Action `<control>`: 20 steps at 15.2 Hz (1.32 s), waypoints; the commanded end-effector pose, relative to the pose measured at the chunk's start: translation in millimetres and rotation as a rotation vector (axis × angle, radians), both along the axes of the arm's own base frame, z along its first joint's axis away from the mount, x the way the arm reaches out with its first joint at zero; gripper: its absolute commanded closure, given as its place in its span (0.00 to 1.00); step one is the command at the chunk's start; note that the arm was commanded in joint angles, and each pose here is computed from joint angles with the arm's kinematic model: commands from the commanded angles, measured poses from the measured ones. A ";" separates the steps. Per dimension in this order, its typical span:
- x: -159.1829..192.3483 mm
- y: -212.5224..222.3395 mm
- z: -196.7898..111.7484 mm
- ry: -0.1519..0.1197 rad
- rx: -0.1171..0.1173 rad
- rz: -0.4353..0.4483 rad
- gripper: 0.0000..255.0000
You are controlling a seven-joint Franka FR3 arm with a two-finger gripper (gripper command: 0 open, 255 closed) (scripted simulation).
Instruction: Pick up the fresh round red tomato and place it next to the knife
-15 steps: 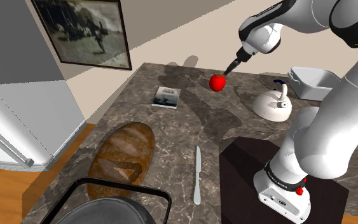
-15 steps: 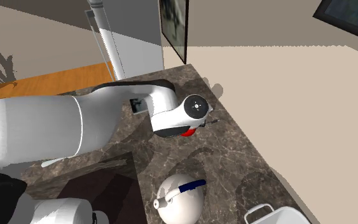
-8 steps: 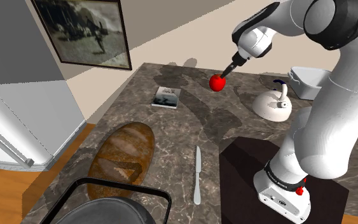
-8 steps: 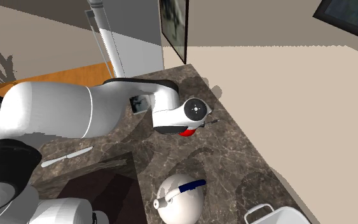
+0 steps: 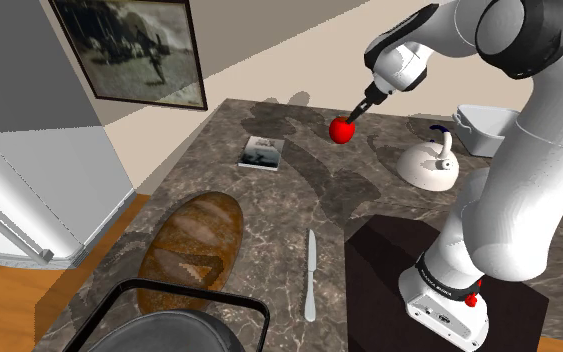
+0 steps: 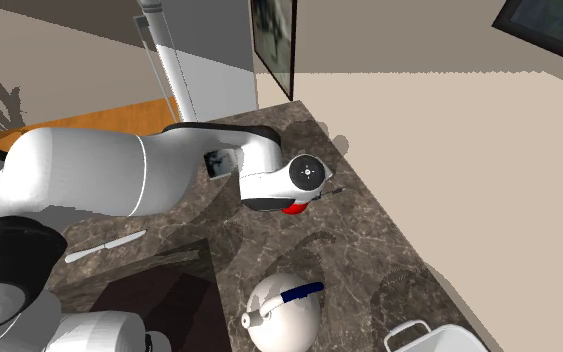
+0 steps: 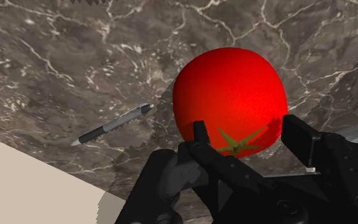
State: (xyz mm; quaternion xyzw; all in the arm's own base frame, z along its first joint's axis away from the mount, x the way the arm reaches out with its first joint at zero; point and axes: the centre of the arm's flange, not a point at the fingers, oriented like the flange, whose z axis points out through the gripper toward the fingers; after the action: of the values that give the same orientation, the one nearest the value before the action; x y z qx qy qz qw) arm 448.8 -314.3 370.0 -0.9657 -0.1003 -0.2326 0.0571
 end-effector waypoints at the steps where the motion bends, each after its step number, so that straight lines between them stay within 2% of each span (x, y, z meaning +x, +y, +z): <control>1: 0.0 0.0 0.0 0.000 0.000 0.000 1.00; 9: 0.0 0.0 0.0 0.000 0.000 0.000 1.00; 20: 0.0 0.0 58.0 0.000 0.000 0.000 1.00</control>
State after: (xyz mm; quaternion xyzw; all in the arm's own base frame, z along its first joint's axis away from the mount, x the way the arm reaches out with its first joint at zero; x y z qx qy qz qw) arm 450.1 -314.4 422.5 -0.9656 -0.1004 -0.2328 0.0573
